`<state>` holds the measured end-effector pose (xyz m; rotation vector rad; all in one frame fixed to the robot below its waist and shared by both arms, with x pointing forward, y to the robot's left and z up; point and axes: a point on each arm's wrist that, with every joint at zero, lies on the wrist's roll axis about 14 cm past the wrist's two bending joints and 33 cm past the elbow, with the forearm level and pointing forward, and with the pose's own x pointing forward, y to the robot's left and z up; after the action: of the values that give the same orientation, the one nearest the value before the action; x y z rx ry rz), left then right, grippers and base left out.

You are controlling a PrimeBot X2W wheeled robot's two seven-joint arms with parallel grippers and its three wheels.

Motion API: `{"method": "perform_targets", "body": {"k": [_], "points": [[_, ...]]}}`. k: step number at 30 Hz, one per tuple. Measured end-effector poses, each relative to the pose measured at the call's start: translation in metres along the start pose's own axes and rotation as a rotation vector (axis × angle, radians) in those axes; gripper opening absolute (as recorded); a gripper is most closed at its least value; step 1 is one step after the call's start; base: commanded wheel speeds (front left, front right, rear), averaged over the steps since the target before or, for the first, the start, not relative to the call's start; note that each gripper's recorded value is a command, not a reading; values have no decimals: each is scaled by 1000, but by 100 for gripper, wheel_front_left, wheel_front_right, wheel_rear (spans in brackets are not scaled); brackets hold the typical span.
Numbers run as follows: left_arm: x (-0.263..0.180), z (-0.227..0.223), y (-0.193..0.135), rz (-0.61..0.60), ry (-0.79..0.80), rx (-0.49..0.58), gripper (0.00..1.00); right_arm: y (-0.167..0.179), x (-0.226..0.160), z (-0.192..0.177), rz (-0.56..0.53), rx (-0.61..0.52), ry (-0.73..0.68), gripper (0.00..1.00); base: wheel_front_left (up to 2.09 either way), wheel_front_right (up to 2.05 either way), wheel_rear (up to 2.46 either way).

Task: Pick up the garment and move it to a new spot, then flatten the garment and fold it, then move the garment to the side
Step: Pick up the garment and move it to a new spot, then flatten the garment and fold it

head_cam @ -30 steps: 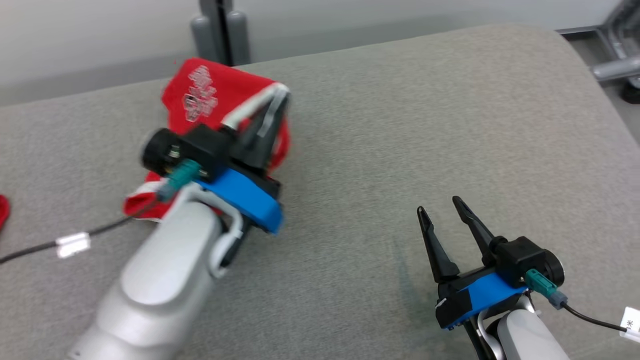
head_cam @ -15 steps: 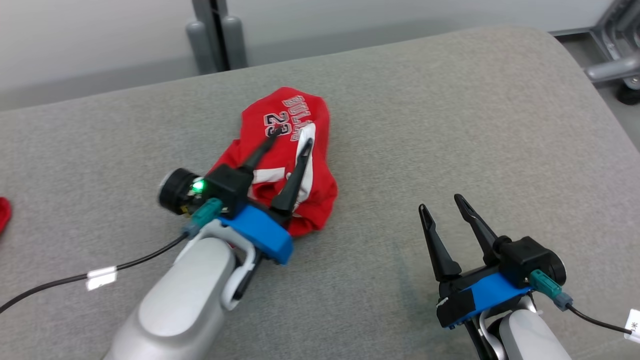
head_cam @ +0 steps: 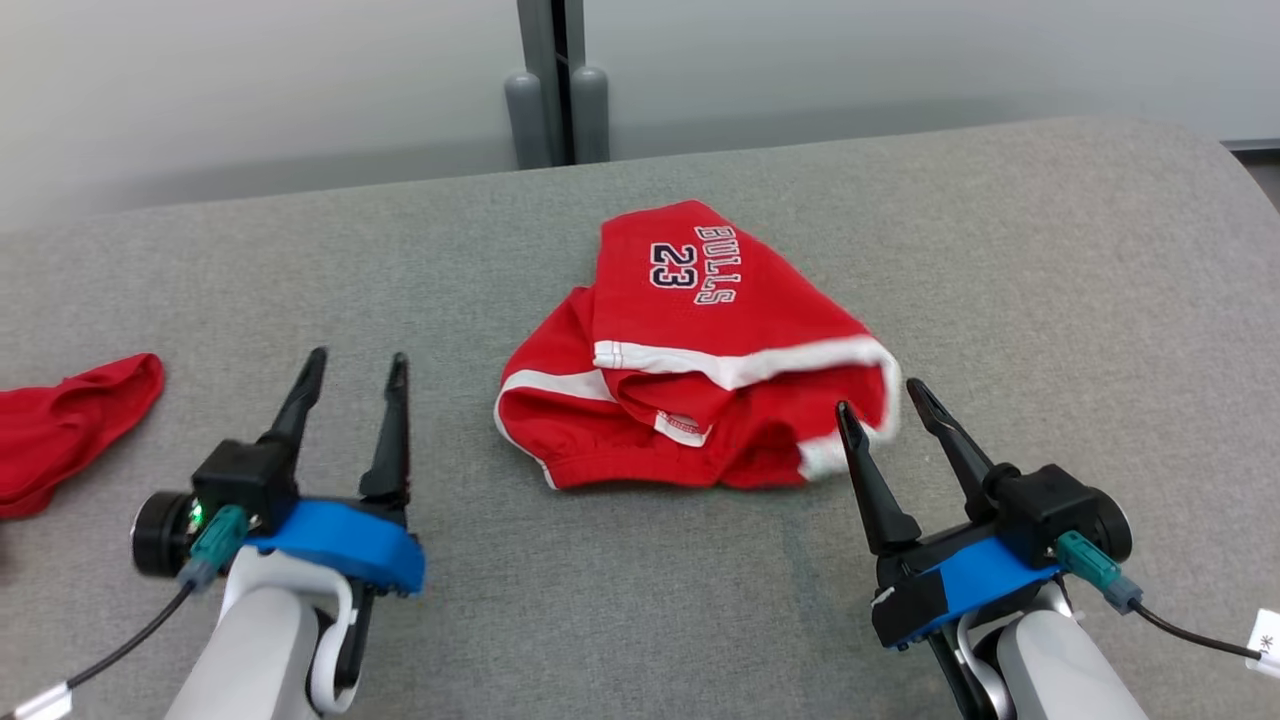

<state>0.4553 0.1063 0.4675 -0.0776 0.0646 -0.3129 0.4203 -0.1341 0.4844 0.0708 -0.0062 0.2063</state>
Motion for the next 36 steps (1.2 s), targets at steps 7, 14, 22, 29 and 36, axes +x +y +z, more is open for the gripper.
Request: {"method": "perform_targets", "body": {"k": [7, 14, 22, 29, 36], "points": [[-35, -9, 30, 136, 19, 2, 100, 4, -5, 1, 6, 3, -1, 100, 0, 0, 0], [-70, -19, 50, 249, 43, 16, 100, 3, -15, 2, -6, -1, 0, 100, 0, 0, 0], [-105, -35, 55, 293, 100, 57, 100, -4, -33, -2, -40, 2, 15, 100, 0, 0, 0], [-117, -42, 46, 275, 119, 85, 100, -14, -48, -6, -78, -3, 26, 100, 0, 0, 0], [-119, -47, 42, 264, 133, 79, 100, -12, -51, -14, -72, -5, 51, 100, 0, 0, 0]]}}
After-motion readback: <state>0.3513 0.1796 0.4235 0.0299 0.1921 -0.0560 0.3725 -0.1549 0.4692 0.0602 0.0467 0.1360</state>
